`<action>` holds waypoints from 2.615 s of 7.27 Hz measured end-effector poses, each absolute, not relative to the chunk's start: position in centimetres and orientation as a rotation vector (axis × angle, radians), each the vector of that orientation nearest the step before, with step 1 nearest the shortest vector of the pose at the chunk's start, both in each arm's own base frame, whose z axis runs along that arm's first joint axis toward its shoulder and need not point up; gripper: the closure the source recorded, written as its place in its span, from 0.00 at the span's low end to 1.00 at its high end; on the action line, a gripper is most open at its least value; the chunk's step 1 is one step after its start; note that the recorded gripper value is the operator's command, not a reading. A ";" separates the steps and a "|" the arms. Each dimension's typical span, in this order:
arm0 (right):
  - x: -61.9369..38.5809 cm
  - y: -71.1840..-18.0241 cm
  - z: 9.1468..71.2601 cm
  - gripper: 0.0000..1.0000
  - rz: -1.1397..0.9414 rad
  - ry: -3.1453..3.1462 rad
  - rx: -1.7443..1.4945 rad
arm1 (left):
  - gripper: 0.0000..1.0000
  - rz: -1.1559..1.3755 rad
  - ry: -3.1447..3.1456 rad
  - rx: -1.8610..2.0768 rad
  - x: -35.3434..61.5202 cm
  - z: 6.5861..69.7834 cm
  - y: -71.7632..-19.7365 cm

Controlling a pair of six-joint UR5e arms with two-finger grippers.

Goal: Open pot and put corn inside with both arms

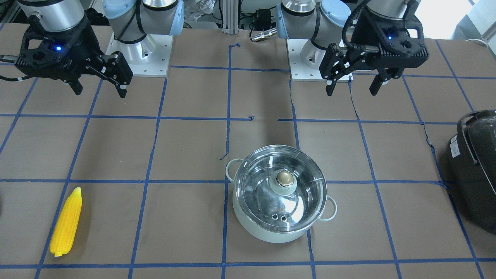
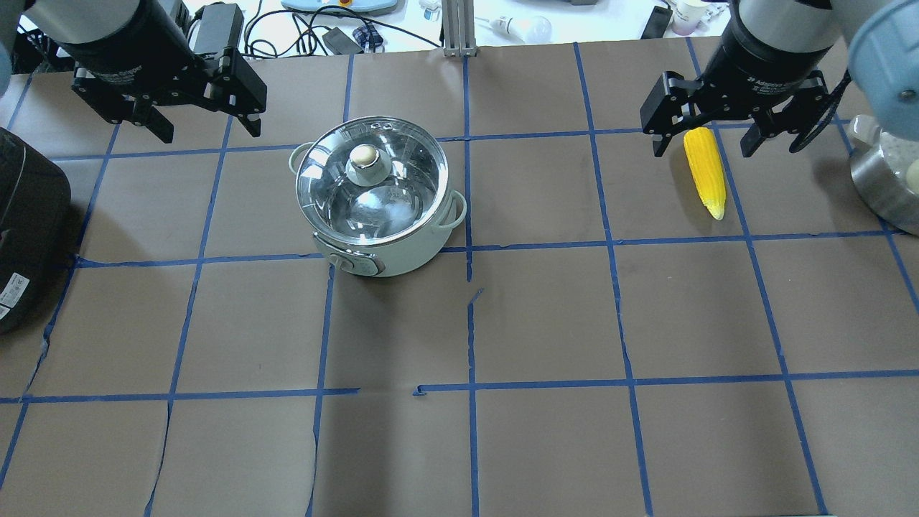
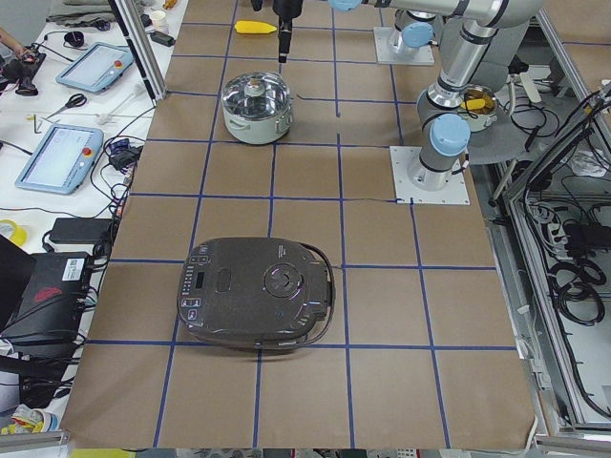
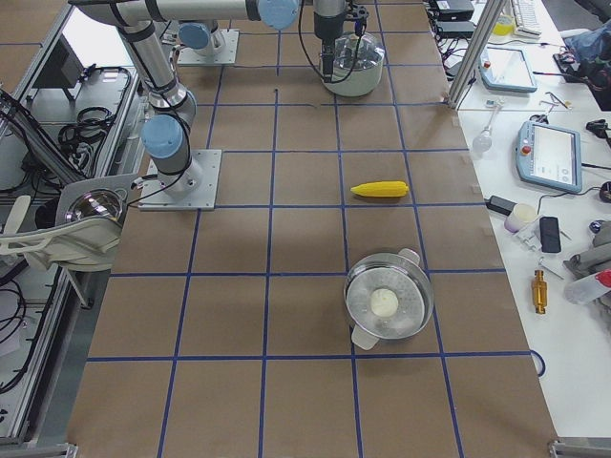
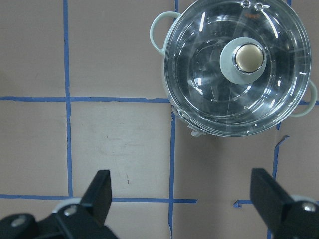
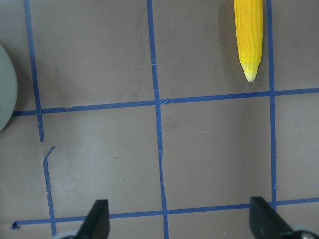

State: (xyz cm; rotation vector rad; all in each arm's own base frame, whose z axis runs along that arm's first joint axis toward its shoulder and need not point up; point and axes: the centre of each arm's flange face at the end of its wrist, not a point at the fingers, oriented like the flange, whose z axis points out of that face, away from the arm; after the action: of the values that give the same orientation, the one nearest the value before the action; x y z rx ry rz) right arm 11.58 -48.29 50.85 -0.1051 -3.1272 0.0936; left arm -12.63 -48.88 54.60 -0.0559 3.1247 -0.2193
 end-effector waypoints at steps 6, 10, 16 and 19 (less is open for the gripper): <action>11.6 -48.3 50.6 0.00 0.087 -3.128 -0.118 | 0.00 -0.208 3.131 -0.062 -13.0 54.3 -48.1; 11.6 -48.2 50.4 0.00 0.080 -3.128 -0.118 | 0.00 -0.322 3.178 -0.048 -13.7 56.4 -47.4; 11.5 -48.3 50.5 0.00 0.082 -3.127 -0.121 | 0.00 -0.347 3.182 -0.104 -8.3 54.4 -51.7; 11.6 -48.2 50.4 0.00 0.080 -3.128 -0.115 | 0.00 -0.272 3.173 -0.065 -9.1 52.4 -52.8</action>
State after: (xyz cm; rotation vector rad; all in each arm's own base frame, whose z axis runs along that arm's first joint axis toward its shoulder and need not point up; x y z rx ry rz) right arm 11.61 -48.23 50.43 -0.1154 -3.1276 0.0799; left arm -9.09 -52.82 52.36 -0.0652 3.1727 -0.2719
